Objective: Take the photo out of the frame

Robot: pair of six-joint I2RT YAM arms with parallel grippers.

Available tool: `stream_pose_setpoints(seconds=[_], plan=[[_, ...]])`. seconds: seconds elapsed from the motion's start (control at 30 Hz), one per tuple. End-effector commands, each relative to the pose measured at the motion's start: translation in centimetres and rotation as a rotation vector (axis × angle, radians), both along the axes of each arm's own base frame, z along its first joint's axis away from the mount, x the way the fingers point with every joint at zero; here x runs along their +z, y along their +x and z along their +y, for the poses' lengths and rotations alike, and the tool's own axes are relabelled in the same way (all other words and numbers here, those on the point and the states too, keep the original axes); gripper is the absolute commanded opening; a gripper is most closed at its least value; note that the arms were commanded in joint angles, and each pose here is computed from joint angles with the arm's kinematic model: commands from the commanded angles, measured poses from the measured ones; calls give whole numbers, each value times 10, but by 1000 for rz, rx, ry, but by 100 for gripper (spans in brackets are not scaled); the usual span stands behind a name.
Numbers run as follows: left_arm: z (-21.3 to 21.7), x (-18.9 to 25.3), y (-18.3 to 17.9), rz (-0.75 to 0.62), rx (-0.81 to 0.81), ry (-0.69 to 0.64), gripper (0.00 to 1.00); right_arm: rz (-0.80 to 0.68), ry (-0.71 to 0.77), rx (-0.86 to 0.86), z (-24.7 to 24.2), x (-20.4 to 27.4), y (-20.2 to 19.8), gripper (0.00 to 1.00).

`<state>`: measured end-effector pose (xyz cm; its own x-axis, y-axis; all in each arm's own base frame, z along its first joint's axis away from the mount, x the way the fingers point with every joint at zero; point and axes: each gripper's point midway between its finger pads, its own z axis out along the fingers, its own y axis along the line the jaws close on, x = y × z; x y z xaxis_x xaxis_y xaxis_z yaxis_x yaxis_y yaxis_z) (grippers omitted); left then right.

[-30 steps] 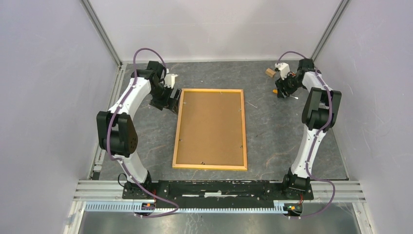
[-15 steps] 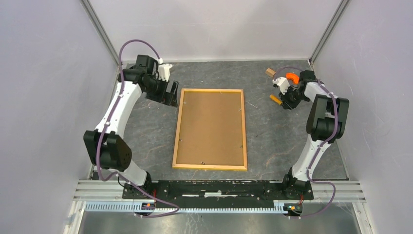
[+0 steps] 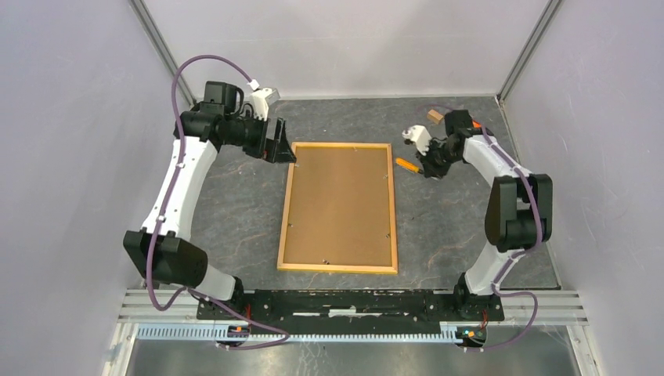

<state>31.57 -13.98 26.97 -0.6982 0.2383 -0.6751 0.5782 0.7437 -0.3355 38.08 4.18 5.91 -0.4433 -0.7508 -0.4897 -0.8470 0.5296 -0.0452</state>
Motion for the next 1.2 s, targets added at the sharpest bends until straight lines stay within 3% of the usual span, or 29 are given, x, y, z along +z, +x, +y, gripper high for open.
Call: stream_pose_setpoints(seconds=[0.0, 0.17, 0.33, 0.5, 0.87, 1.03, 1.17], plan=[[-35, 24, -14, 111, -74, -234, 100, -185, 170, 114, 79, 95, 1, 0], [-60, 32, -24, 217, -109, -399, 100, -334, 307, 217, 145, 157, -16, 0], [-82, 27, -40, 267, -178, -424, 100, -449, 414, 331, 199, 204, -43, 0], [-98, 22, -45, 286, -198, -468, 99, -457, 446, 437, 238, 215, -76, 0], [-117, 5, -51, 331, -174, -494, 75, -445, 464, 484, 273, 212, -105, 0], [-121, 10, -52, 364, -163, -559, 61, -454, 470, 449, 278, 210, -107, 0], [-126, 13, -52, 376, -146, -627, 56, -456, 480, 391, 279, 208, -102, 0]])
